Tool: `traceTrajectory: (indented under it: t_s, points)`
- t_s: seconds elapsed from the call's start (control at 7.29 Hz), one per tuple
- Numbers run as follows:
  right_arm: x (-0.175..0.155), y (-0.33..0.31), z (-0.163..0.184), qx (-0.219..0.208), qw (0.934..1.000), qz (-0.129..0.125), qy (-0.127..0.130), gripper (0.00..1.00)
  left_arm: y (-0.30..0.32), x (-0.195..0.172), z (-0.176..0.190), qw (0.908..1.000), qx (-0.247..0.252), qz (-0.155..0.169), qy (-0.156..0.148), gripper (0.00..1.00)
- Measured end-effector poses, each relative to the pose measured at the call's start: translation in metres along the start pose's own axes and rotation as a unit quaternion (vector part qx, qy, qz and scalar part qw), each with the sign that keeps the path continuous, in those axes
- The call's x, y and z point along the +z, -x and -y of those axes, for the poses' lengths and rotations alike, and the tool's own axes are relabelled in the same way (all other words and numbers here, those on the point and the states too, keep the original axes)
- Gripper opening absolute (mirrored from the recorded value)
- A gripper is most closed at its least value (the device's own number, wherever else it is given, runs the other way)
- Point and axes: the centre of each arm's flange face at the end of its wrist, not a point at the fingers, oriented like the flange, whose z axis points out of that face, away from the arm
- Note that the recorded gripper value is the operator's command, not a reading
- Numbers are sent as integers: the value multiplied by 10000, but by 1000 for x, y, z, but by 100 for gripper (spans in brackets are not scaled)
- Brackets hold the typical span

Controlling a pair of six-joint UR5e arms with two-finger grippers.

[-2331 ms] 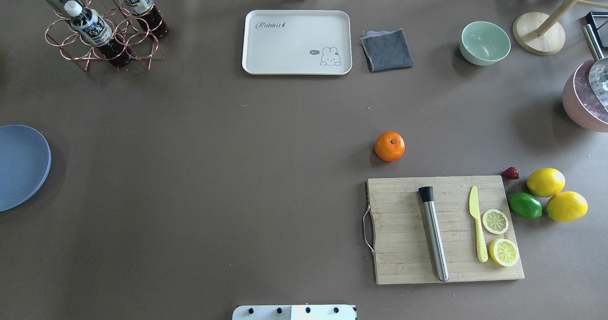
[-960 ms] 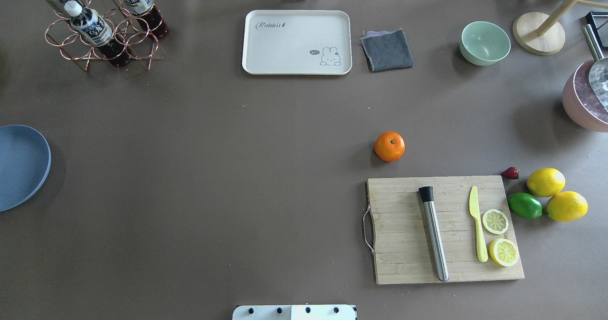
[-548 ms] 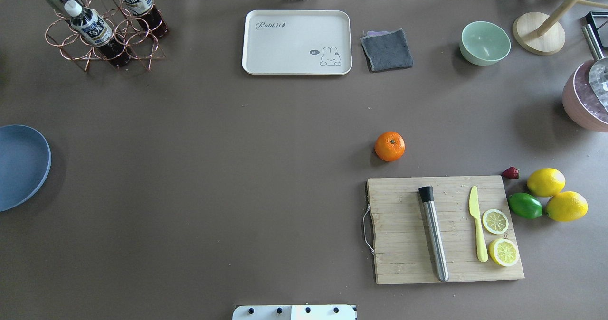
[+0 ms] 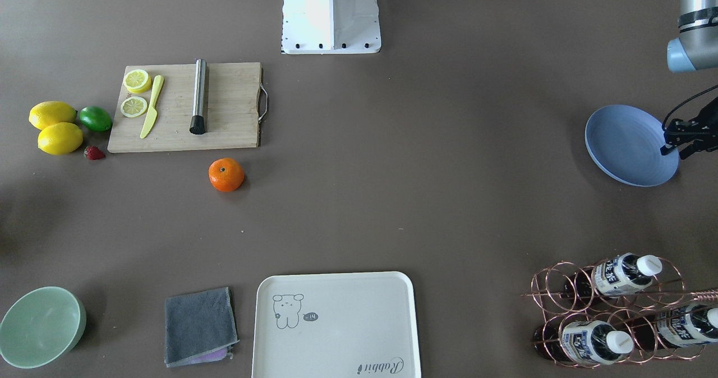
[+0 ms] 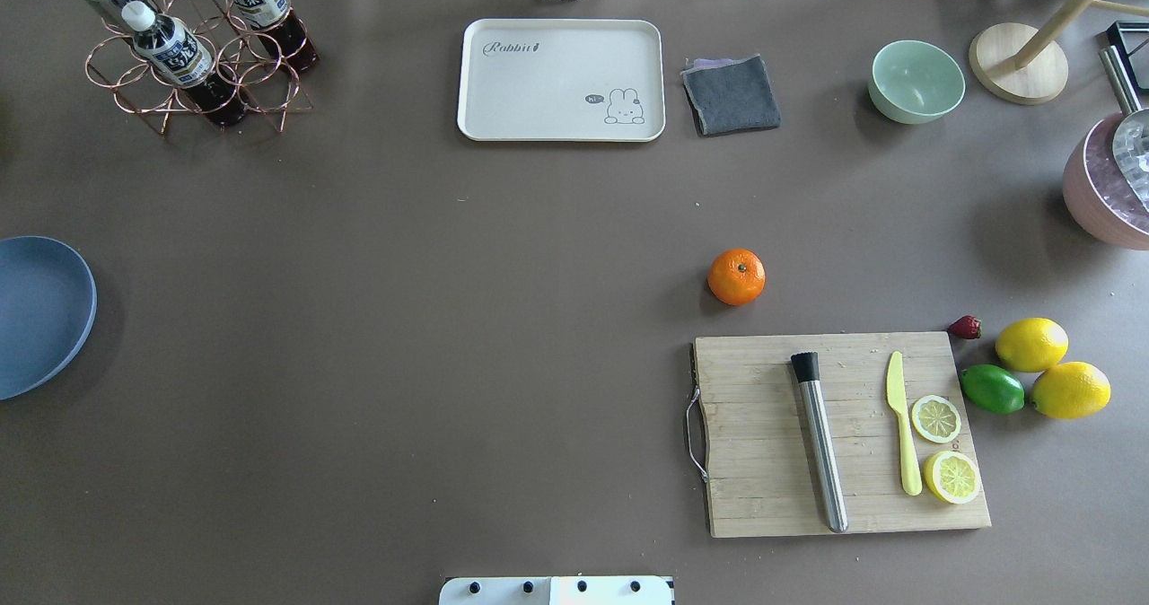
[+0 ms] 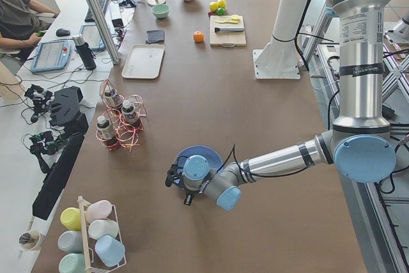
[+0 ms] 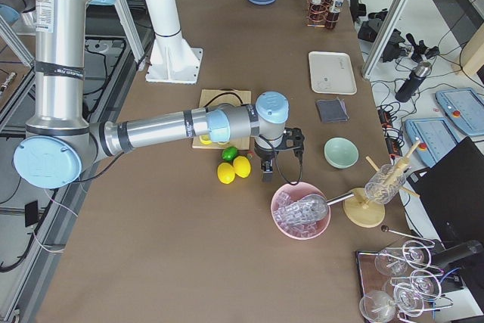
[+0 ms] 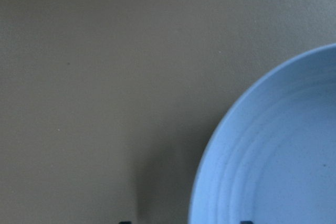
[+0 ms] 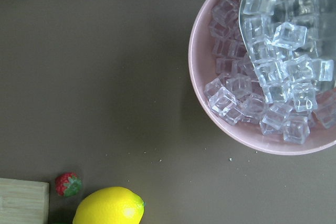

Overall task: Pick orange to plate
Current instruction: 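Lift the blue plate with the left gripper while the right grasps the orange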

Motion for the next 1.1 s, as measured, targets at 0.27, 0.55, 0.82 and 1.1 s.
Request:
traceTrajectory:
  t_s: [0.27,0.55,0.82,1.1]
  points:
    - [-2,5,3,-113,9999,45,-116,100,-8,-3,4,9997,-144,-182,12,0]
    - [0,27,11,-172,9993,174,-288,100,-39,-21,24,9960,-653,-611,-56,0]
    - [16,90,27,-7,9985,359,-409,100,-102,-52,58,9845,-1401,-1028,-226,0]
    - [40,175,29,178,9973,482,-516,100,-200,-65,91,9706,-1897,-1472,-168,0]
